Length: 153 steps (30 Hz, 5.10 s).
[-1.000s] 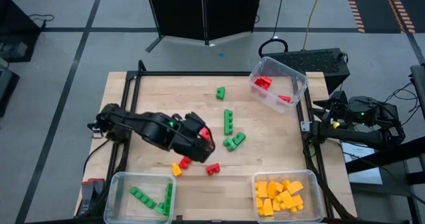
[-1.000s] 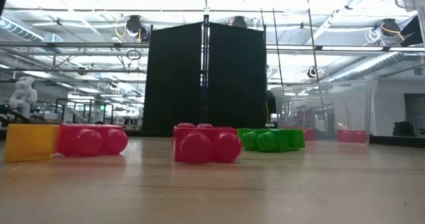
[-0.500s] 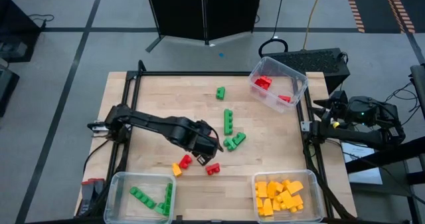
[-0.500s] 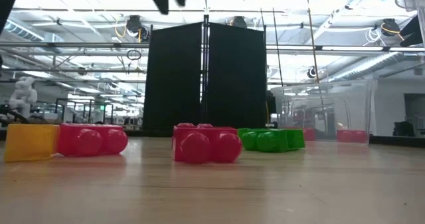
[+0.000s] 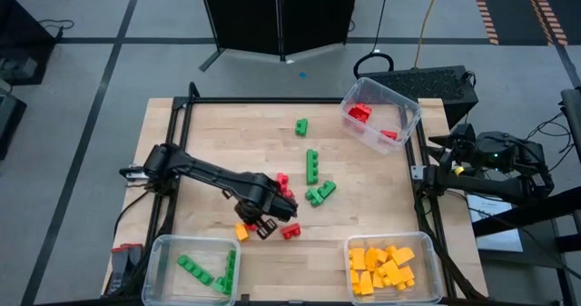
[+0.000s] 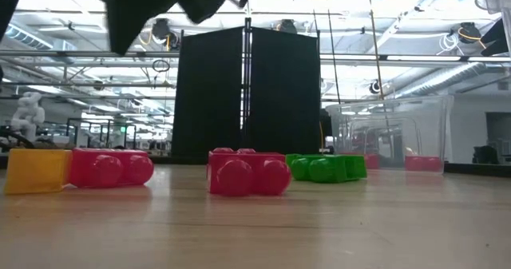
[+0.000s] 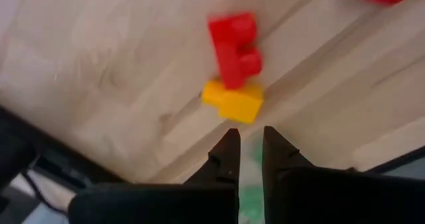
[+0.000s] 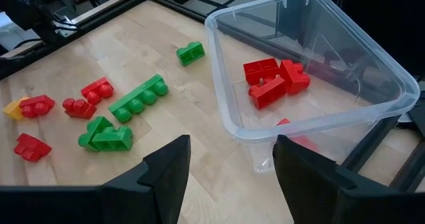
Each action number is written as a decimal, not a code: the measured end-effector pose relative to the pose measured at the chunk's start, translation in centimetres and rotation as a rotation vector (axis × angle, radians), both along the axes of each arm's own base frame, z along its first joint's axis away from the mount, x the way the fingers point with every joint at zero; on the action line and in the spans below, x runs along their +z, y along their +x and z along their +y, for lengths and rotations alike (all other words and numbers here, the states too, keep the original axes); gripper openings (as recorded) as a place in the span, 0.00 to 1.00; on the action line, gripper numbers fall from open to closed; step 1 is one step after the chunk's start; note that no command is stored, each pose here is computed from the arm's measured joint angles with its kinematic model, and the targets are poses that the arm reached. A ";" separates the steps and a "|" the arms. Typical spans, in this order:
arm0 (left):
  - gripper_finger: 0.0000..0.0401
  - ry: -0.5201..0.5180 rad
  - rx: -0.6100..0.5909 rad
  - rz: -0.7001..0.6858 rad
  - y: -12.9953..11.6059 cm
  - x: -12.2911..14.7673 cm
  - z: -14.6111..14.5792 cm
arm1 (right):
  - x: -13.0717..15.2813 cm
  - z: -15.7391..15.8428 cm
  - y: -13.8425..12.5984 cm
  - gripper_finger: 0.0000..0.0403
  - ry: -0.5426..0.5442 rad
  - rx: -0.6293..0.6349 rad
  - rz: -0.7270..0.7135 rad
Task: Sort blocks
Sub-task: Put the yellow game piece into the bottom right transparent bin
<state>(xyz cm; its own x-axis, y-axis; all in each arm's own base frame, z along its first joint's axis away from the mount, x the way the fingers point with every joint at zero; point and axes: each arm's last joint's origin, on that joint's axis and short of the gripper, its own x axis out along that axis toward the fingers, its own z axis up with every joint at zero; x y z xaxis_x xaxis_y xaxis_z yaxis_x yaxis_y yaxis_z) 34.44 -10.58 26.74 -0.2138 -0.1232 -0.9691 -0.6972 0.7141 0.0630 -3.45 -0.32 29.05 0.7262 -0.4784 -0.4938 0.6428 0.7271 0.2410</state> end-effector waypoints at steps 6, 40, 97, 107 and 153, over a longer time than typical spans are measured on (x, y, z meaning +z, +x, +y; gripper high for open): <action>0.00 -0.017 0.025 0.121 -1.0 -2.4 0.0 | 0.0 0.0 0.0 0.52 -0.003 0.002 0.002; 0.00 -0.080 0.096 0.244 -2.3 -6.7 -0.3 | 0.0 0.0 0.0 0.52 0.000 0.001 0.000; 0.00 0.067 0.013 -0.484 5.7 -6.7 1.3 | -0.4 0.0 -0.3 0.52 0.016 -0.004 0.047; 0.07 -0.005 -0.047 -0.518 6.2 -6.2 1.3 | -0.4 0.0 -0.3 0.52 0.026 -0.011 0.040; 0.72 0.191 -0.209 -0.316 5.4 -8.7 3.7 | -0.4 0.0 -0.2 0.52 0.029 -0.016 0.029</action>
<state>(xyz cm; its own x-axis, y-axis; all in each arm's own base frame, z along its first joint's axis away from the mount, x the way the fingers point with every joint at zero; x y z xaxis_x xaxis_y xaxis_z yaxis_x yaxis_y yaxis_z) 39.80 -6.83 18.07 0.0965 0.0789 -0.9922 -0.5451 0.8383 0.0137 -3.66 -0.28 28.69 0.7041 -0.4745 -0.5283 0.6611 0.7097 0.2435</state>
